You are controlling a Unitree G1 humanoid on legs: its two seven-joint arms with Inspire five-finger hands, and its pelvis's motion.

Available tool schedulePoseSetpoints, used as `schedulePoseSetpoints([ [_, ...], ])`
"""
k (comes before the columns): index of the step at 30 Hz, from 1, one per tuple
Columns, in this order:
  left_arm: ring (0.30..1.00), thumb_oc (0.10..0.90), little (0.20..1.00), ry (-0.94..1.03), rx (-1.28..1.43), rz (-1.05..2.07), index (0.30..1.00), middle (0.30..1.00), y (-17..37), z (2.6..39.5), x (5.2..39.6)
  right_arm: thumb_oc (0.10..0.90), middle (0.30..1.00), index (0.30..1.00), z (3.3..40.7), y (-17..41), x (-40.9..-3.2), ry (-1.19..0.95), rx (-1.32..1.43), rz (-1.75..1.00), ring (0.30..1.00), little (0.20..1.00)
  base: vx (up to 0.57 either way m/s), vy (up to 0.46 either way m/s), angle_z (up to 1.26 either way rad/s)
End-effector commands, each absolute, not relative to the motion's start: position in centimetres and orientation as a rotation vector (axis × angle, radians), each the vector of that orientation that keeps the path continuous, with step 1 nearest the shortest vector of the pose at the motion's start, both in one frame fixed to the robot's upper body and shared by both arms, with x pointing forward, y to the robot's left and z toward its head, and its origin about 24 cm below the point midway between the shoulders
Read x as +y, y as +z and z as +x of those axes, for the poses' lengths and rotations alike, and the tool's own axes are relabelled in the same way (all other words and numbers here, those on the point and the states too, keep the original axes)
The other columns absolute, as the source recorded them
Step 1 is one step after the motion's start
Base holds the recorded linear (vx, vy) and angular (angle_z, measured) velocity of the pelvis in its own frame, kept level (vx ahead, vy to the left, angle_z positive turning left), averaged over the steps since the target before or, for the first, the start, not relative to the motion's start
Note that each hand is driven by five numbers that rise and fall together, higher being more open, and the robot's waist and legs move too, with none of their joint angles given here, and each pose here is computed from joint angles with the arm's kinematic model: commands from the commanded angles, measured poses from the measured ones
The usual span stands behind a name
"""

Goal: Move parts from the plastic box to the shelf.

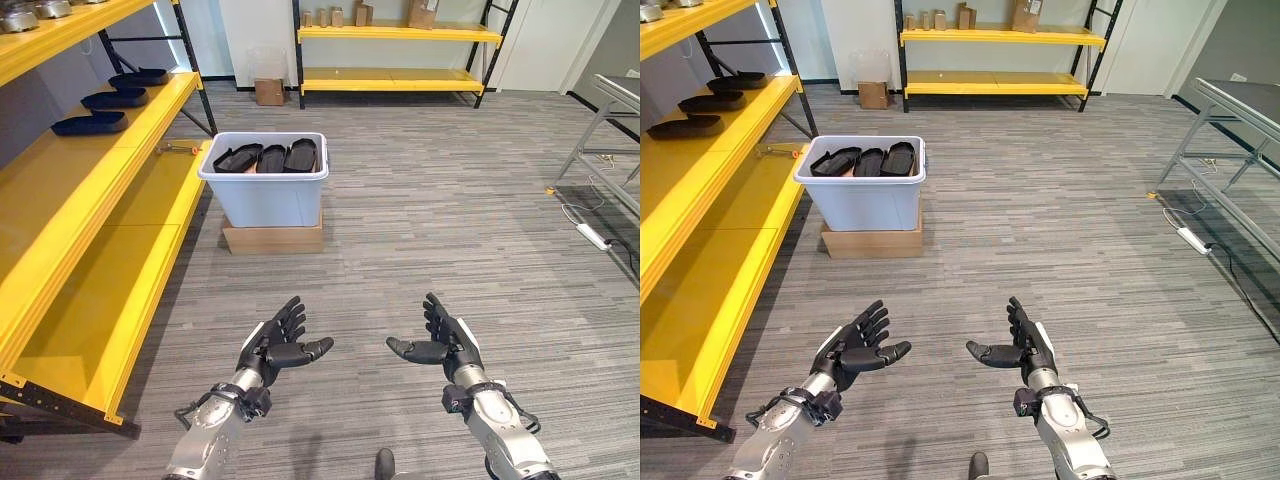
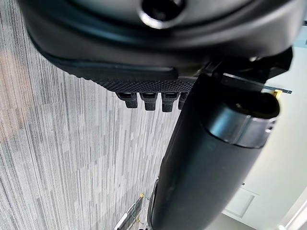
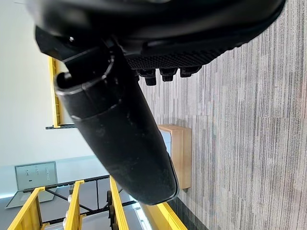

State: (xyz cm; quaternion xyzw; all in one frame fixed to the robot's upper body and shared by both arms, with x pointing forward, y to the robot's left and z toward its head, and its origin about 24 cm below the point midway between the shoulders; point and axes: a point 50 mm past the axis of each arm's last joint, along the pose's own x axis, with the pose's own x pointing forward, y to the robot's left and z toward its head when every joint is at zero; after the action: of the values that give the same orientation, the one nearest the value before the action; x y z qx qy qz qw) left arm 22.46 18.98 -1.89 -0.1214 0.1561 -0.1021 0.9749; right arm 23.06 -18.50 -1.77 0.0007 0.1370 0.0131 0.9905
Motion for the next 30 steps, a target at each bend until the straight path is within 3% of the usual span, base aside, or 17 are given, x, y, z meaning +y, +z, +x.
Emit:
schedulePoseSetpoints([
  [1,1.000,0.900,1.000,-0.296,0.083,-0.221,1.000,1.000,2.62,25.14,17.95,0.900,1.000,1.000,26.33,4.18,-17.44,0.103,-0.024,0.010,1.000,1.000,0.08,0.044,-0.01],
  [30,1.000,0.900,1.000,-0.245,0.047,-0.229,1.000,1.000,3.11,25.57,18.21,0.900,1.000,1.000,27.01,4.88,-17.08,0.159,-0.047,-0.008,1.000,1.000,-0.01,0.036,-0.02],
])
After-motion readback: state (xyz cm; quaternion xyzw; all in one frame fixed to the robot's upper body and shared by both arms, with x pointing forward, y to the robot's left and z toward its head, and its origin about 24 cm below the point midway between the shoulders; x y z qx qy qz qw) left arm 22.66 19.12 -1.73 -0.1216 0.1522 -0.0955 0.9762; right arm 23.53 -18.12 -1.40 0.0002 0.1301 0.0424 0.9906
